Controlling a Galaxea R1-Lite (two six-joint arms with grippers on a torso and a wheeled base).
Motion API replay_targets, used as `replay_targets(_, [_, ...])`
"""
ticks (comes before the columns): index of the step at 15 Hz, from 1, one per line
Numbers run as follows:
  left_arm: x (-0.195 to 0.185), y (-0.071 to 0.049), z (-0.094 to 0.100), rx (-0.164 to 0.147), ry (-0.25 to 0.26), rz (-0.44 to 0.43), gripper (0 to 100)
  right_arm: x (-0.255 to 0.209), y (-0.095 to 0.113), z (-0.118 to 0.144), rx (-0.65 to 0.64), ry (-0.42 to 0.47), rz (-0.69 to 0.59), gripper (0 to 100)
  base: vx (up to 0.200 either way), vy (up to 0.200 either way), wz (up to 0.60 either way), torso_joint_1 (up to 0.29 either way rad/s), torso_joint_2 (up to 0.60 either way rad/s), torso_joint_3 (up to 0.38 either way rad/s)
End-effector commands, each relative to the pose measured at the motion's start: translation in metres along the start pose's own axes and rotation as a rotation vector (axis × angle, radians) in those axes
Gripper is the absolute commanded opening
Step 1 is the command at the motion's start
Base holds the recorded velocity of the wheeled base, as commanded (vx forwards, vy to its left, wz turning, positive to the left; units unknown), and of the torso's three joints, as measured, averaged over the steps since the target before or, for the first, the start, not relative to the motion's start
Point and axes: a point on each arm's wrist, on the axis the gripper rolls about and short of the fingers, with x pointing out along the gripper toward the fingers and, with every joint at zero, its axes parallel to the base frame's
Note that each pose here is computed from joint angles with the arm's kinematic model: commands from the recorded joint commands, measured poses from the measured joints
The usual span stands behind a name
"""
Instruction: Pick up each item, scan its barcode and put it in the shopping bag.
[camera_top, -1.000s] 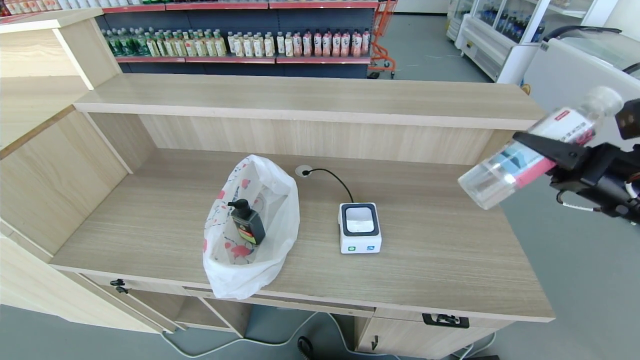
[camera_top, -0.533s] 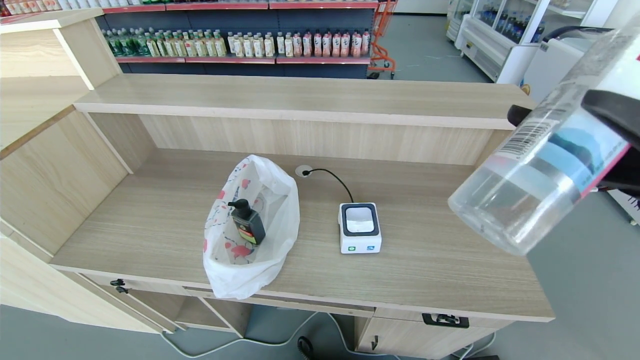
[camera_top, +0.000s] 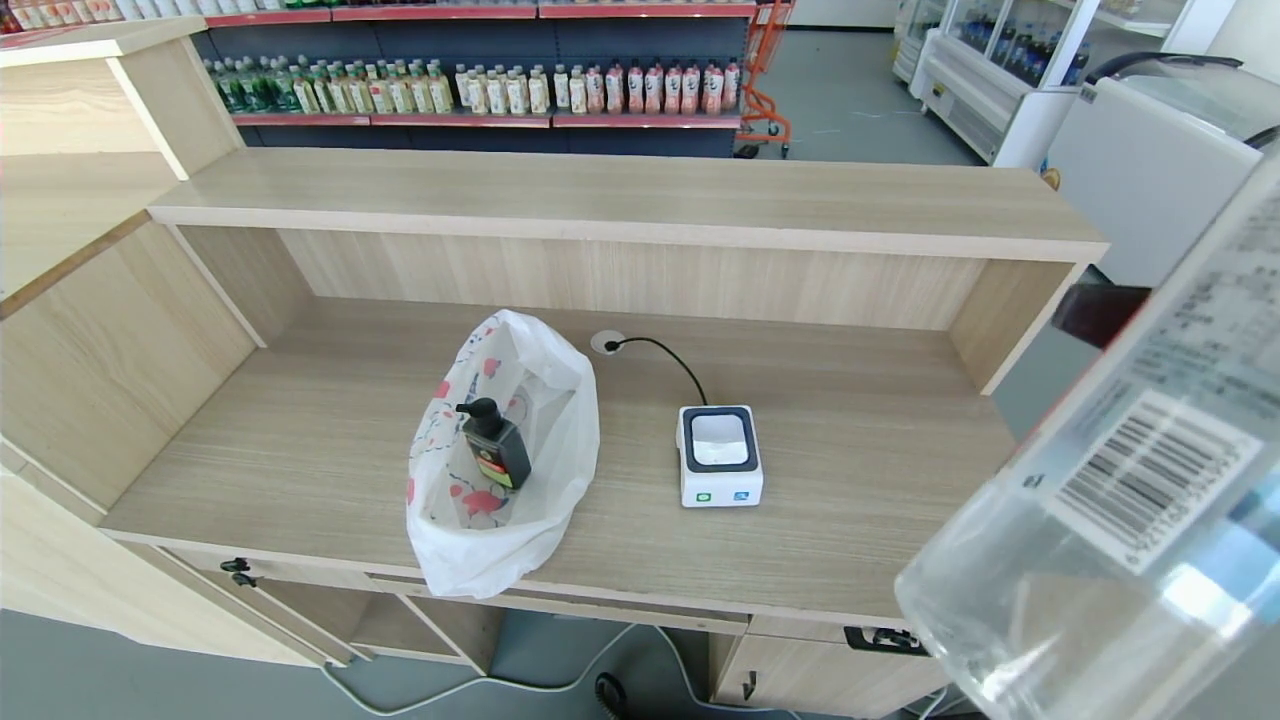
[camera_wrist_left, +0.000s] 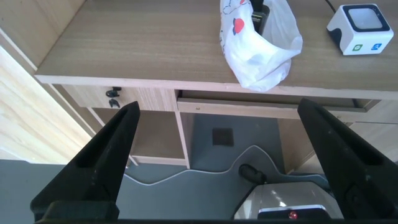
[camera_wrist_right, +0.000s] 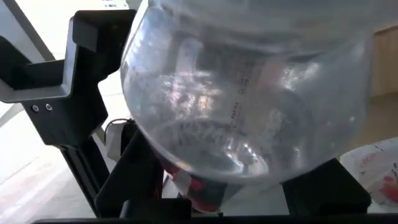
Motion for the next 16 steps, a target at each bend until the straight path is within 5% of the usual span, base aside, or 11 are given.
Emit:
replay_targets(1, [0.0,0.0,0.0,0.0,0.0,0.0,100,0.003,-0.009,-0.006,-0.045,0.025,0.027,0,0.0,0.0,0.0,0.0,0.0,0.0])
replay_targets(6, [0.0,0.0,0.0,0.0,0.0,0.0,100,-0.007,-0.015,0.011,-0.289,0.016,-0.037,0,0.0,0.0,0.0,0.0,0.0,0.0])
replay_targets(16, [0.0,0.0,0.0,0.0,0.0,0.0,100,-0.009,-0.01,0.029,-0.413,0.003,-0.048,0,0.0,0.0,0.0,0.0,0.0,0.0])
